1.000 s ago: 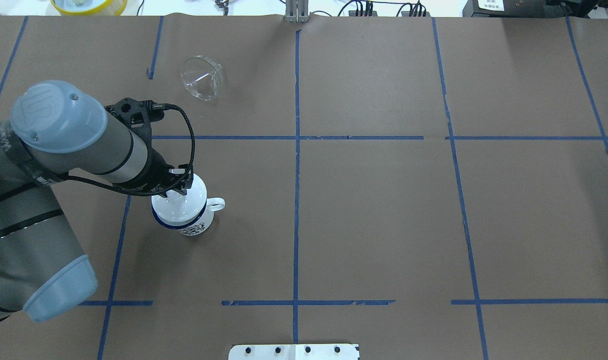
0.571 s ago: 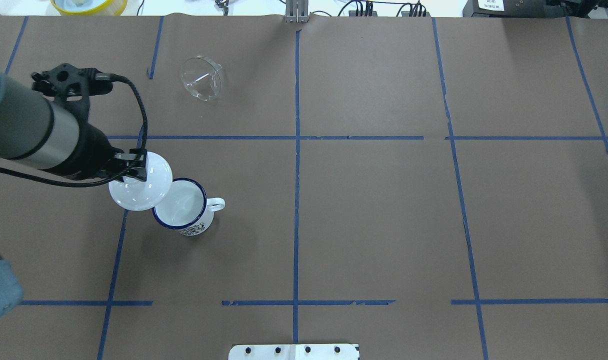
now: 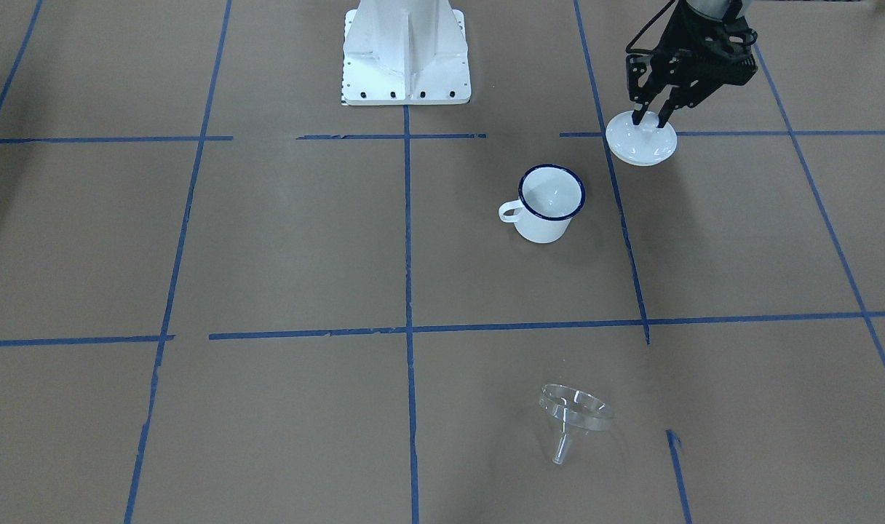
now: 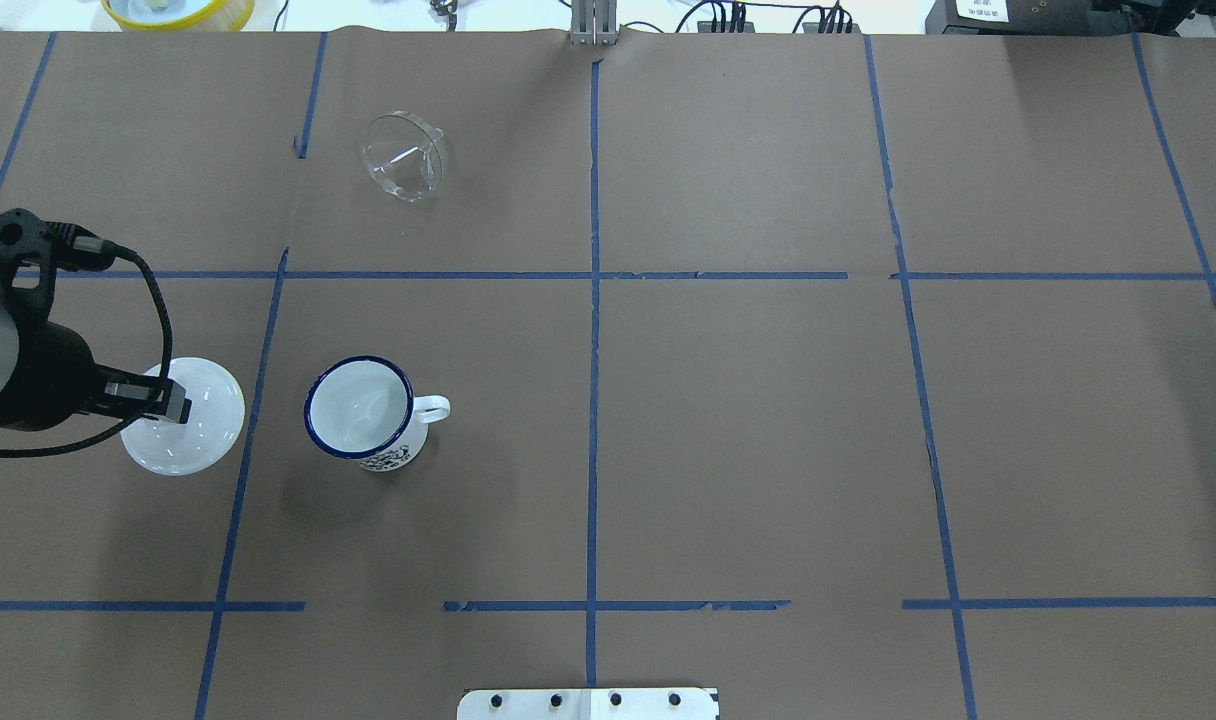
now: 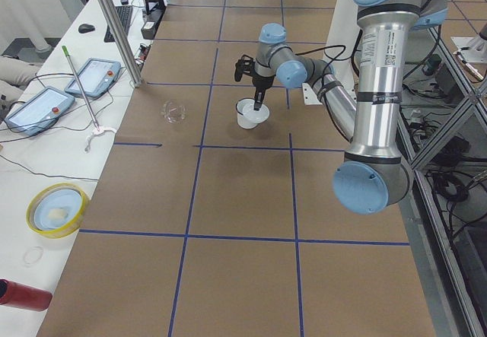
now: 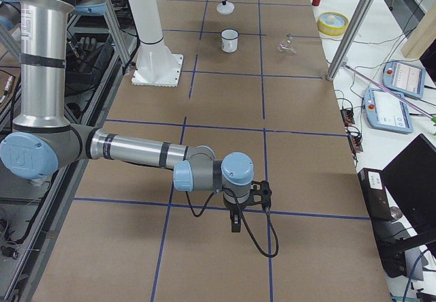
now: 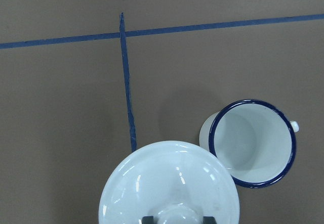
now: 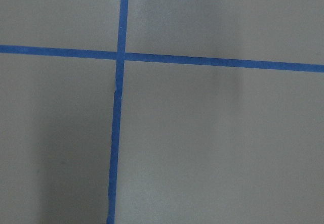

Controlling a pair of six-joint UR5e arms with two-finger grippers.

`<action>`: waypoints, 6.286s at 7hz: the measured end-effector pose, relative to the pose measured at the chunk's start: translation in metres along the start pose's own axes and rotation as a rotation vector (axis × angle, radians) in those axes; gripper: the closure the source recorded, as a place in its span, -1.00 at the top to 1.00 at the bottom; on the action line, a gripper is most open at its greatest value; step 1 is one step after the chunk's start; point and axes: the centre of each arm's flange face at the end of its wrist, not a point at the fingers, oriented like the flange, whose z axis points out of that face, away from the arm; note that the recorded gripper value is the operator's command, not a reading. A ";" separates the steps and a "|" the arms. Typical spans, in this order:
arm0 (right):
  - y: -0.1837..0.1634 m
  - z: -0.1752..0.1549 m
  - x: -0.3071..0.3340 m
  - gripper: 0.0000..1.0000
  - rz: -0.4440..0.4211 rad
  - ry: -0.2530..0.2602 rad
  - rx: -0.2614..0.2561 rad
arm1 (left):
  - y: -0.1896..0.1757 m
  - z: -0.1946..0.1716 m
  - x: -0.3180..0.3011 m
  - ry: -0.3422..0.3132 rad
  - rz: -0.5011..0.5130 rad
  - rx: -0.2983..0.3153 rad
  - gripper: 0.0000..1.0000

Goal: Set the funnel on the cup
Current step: 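Lift the white funnel off the mug and set it down beside it, then reach the left gripper to the clear glass funnel and grasp it, then lift the glass funnel and carry it over the white mug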

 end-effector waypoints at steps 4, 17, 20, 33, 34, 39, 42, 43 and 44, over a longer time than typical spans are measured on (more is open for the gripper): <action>0.000 0.000 0.000 1.00 0.000 0.000 0.000 | 0.029 0.118 -0.013 0.048 -0.027 -0.030 -1.00; 0.000 0.000 0.000 1.00 0.000 0.000 0.000 | -0.096 0.032 -0.002 0.212 -0.389 0.280 1.00; 0.000 0.000 0.000 1.00 0.000 0.000 0.000 | -0.202 0.081 0.057 0.326 -0.715 0.442 1.00; 0.000 0.000 0.000 1.00 0.000 0.000 0.000 | -0.301 0.162 0.096 0.443 -0.814 0.601 -1.00; 0.000 0.000 0.000 1.00 0.000 0.000 0.000 | -0.298 0.126 0.110 0.462 -0.778 0.588 -1.00; 0.000 0.000 0.000 1.00 0.000 0.000 0.000 | -0.220 -0.035 0.173 0.224 -0.651 0.348 -1.00; 0.000 0.000 0.000 1.00 0.000 0.000 0.000 | -0.175 -0.062 0.182 -0.072 -0.504 0.074 -1.00; 0.000 0.000 0.000 1.00 0.000 0.000 0.000 | -0.167 -0.051 0.179 -0.140 -0.426 -0.027 -1.00; 0.000 0.000 0.000 1.00 0.000 0.000 0.000 | -0.160 -0.030 0.180 -0.189 -0.365 -0.111 -1.00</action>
